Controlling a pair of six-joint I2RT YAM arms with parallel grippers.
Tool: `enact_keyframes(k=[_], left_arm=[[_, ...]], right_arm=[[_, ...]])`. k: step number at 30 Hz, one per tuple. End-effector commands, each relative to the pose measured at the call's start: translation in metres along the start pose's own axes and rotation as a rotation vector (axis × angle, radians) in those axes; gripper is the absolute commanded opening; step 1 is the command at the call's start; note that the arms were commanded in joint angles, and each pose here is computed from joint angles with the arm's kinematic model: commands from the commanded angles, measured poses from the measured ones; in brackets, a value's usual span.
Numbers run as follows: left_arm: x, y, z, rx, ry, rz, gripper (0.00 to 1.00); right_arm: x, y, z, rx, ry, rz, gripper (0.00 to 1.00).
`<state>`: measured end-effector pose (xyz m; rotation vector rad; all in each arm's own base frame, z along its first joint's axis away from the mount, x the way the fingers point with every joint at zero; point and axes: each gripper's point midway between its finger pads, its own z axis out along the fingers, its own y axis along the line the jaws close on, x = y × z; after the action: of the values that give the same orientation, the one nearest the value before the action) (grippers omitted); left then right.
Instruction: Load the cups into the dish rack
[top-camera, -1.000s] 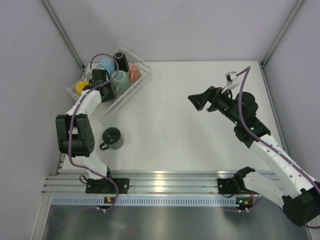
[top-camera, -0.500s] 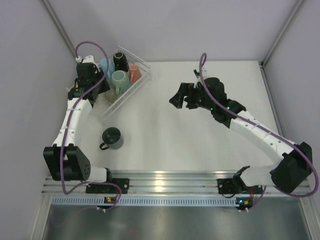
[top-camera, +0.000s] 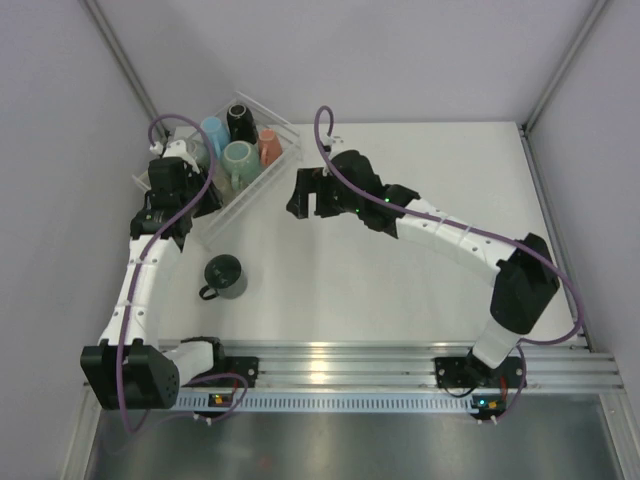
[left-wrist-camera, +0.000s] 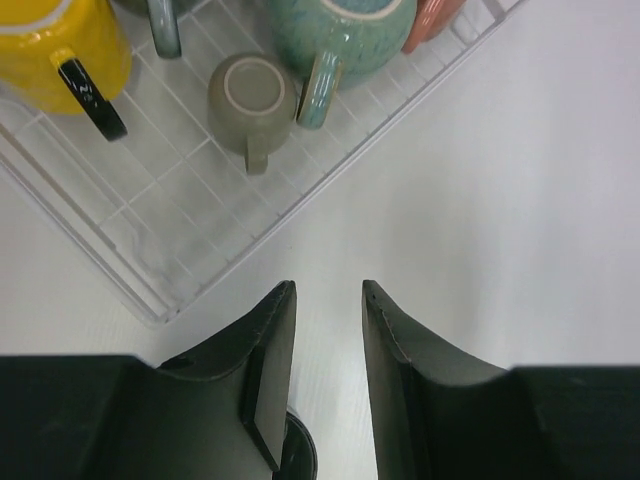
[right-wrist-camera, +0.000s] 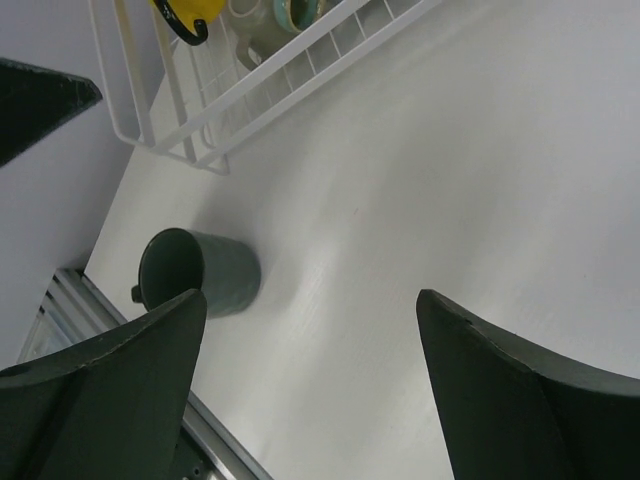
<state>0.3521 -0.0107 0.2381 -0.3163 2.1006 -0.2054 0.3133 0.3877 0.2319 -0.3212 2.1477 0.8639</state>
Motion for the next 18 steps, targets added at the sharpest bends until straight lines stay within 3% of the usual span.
enact_keyframes(k=[1,6,18], left_arm=[[0.000,-0.006,-0.013,0.033,-0.019,-0.041,0.38],[0.012,0.006,-0.009,-0.029,-0.024,-0.116,0.38],[0.005,0.037,-0.014,-0.197,-0.061,-0.128,0.40]], right_arm=[[0.000,0.026,0.019,0.021,-0.008,0.026,0.86],[0.012,0.056,0.045,0.010,-0.016,0.063,0.84],[0.096,0.109,0.104,0.018,0.103,0.139,0.77]])
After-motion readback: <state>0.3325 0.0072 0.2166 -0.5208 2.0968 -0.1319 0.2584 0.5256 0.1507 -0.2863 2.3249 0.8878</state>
